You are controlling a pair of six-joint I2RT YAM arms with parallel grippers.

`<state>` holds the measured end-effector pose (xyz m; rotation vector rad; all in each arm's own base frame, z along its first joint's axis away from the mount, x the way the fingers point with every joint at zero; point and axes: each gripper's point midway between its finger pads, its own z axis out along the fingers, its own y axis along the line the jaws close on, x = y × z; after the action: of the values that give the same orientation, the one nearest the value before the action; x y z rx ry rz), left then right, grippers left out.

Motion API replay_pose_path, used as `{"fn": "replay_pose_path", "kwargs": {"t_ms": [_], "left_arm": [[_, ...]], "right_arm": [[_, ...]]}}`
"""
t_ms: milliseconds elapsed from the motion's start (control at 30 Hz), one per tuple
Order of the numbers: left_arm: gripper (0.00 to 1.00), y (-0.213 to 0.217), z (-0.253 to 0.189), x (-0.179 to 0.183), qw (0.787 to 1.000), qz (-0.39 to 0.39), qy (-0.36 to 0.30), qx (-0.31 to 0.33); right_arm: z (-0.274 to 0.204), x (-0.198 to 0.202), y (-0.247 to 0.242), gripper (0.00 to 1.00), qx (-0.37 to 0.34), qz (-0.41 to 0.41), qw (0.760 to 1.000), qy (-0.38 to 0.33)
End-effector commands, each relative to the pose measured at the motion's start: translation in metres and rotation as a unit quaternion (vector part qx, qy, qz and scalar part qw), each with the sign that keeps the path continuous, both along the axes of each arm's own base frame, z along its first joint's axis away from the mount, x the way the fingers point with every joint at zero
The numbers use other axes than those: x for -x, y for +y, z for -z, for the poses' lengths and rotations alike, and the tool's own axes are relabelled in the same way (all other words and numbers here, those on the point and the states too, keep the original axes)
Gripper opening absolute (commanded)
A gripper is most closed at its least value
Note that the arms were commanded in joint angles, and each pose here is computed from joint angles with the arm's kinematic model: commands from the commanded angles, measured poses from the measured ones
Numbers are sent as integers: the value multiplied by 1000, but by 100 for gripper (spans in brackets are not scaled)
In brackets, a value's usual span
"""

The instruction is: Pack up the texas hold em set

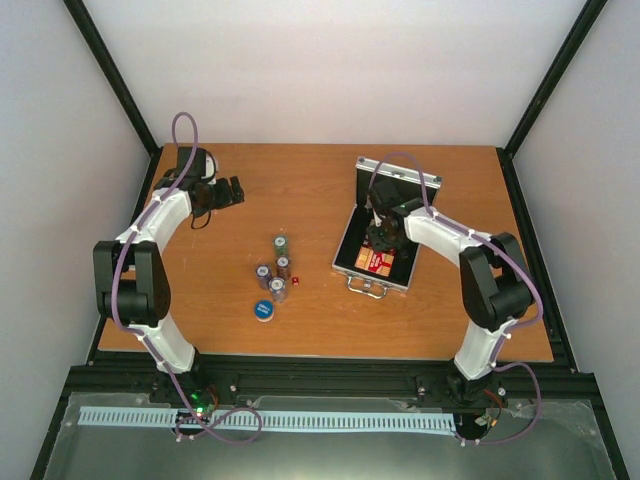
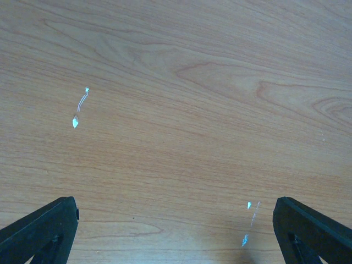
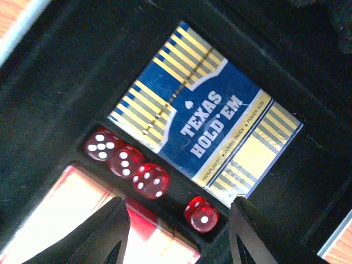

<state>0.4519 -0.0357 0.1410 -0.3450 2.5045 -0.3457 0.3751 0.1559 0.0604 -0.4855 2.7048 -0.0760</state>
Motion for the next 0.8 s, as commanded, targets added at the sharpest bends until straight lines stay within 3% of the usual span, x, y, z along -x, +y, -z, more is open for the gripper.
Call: {"fn": "replay_pose_path", "kwargs": {"t_ms": [0,433,767], "left_arm": [[100,3,-12,-11,1000,-4,-14,3],[100,3,-21,-6,1000,-6,-22,6],[100,4,-22,6,1000,-5,-23,1]], "right_arm": [[-37,0,24,51,-49,-13,998,-22],[-24,74,183,51,-127,-205,969,53],[5,91,223,51,-125,-237,960,87]]}}
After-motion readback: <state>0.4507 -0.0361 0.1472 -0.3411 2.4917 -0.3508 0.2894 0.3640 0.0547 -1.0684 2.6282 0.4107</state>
